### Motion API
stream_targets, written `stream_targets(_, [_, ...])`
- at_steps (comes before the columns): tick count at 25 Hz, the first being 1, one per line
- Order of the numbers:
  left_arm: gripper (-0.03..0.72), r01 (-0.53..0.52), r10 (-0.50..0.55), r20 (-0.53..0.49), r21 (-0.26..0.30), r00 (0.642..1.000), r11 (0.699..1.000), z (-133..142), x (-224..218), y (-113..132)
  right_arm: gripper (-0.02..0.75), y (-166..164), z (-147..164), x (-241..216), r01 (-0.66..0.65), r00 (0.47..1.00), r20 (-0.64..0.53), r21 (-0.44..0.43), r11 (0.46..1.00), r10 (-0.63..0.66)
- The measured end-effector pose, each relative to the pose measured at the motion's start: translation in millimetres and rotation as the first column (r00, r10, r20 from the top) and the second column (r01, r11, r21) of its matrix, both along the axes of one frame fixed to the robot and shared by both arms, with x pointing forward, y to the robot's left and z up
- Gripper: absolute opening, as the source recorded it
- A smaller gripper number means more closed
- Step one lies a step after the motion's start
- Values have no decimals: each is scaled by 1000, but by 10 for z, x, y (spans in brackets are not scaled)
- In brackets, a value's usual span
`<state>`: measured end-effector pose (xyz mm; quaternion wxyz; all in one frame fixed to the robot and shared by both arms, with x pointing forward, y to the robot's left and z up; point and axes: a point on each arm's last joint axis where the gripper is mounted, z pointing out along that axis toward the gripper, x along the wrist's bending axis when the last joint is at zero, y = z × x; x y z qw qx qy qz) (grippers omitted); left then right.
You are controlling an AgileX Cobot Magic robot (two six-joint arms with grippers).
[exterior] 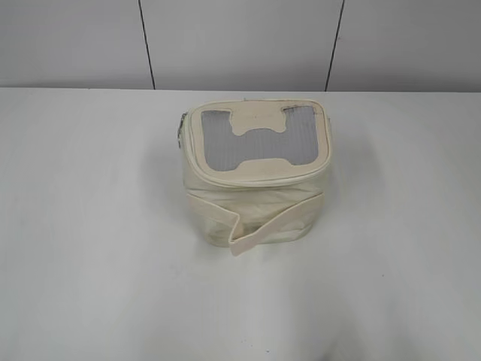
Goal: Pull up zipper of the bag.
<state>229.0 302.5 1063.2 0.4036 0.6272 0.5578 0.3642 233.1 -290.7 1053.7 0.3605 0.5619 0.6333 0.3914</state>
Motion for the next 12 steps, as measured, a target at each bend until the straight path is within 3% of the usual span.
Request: stream_targets(12, [241,0,0,0,0,1000,1000,0,0,0,473,0,0,0,0,1000,0,0,1000,0])
